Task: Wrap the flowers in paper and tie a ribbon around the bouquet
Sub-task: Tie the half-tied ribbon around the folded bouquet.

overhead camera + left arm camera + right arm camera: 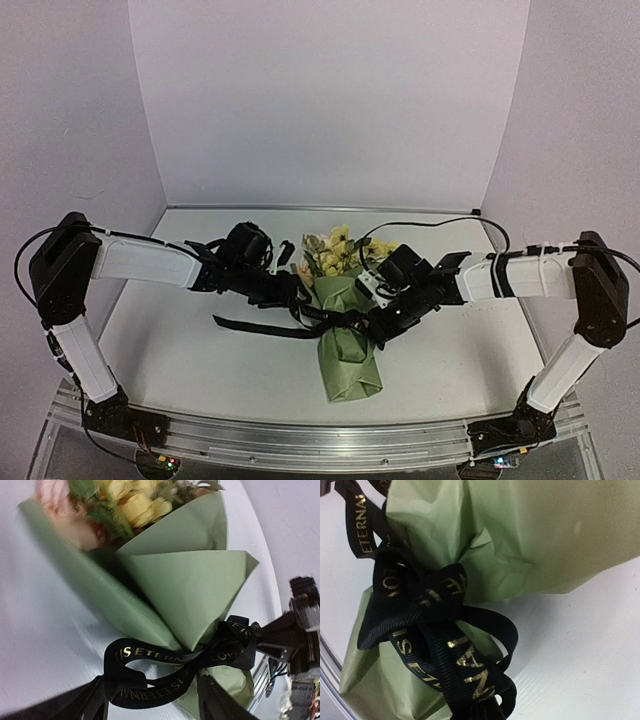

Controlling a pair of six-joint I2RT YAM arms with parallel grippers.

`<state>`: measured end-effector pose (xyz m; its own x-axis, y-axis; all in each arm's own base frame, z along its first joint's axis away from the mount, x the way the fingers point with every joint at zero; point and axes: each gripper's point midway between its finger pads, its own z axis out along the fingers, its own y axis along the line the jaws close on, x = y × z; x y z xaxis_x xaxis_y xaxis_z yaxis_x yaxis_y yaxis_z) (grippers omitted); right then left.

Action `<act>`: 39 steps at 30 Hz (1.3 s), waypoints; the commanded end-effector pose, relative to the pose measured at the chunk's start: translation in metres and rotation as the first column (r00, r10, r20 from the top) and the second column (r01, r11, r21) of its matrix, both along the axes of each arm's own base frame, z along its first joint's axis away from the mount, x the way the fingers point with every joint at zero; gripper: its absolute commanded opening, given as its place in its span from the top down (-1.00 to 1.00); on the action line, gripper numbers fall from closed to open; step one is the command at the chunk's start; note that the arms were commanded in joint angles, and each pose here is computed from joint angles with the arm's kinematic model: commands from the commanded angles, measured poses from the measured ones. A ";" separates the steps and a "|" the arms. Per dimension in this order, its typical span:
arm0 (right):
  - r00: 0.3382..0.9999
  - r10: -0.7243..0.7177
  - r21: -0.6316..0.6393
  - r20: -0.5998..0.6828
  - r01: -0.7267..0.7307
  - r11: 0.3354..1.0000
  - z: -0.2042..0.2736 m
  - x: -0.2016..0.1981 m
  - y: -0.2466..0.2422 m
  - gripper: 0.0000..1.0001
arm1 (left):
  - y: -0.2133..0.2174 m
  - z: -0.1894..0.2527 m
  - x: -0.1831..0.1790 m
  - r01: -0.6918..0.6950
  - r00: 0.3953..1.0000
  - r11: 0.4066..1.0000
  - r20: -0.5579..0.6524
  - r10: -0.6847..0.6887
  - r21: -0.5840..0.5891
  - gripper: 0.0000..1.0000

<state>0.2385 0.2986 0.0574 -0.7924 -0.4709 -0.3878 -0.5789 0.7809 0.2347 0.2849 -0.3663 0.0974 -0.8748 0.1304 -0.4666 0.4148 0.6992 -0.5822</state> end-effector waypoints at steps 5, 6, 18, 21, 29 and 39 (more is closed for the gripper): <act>0.990 -0.126 0.004 0.062 0.126 0.992 0.016 0.005 0.012 1.00 | 0.045 -0.015 -0.021 -0.189 0.955 0.978 -0.214 0.203 0.082 -0.45; 0.990 -0.127 0.001 0.066 0.128 0.992 0.015 0.005 0.012 1.00 | 0.048 -0.015 -0.022 -0.205 0.948 0.976 -0.235 0.217 0.073 -0.45; 0.989 -0.114 -0.011 0.097 0.116 0.993 0.018 0.002 0.003 1.00 | 0.024 -0.013 -0.029 -0.464 0.766 0.872 -0.565 0.307 -0.155 -0.14; 0.988 -0.111 -0.012 0.105 0.113 0.994 0.018 0.001 0.002 1.00 | 0.018 -0.012 -0.019 -0.532 0.740 0.834 -0.560 0.372 -0.150 -0.11; 0.987 -0.103 -0.016 0.122 0.106 0.994 0.018 0.001 -0.002 1.00 | 0.004 -0.026 -0.011 -0.595 0.691 0.795 -0.577 0.435 -0.114 0.09; 0.987 -0.105 -0.009 0.125 0.107 0.994 0.017 0.001 -0.002 1.00 | -0.015 -0.042 -0.004 -0.613 0.665 0.785 -0.595 0.451 -0.091 0.17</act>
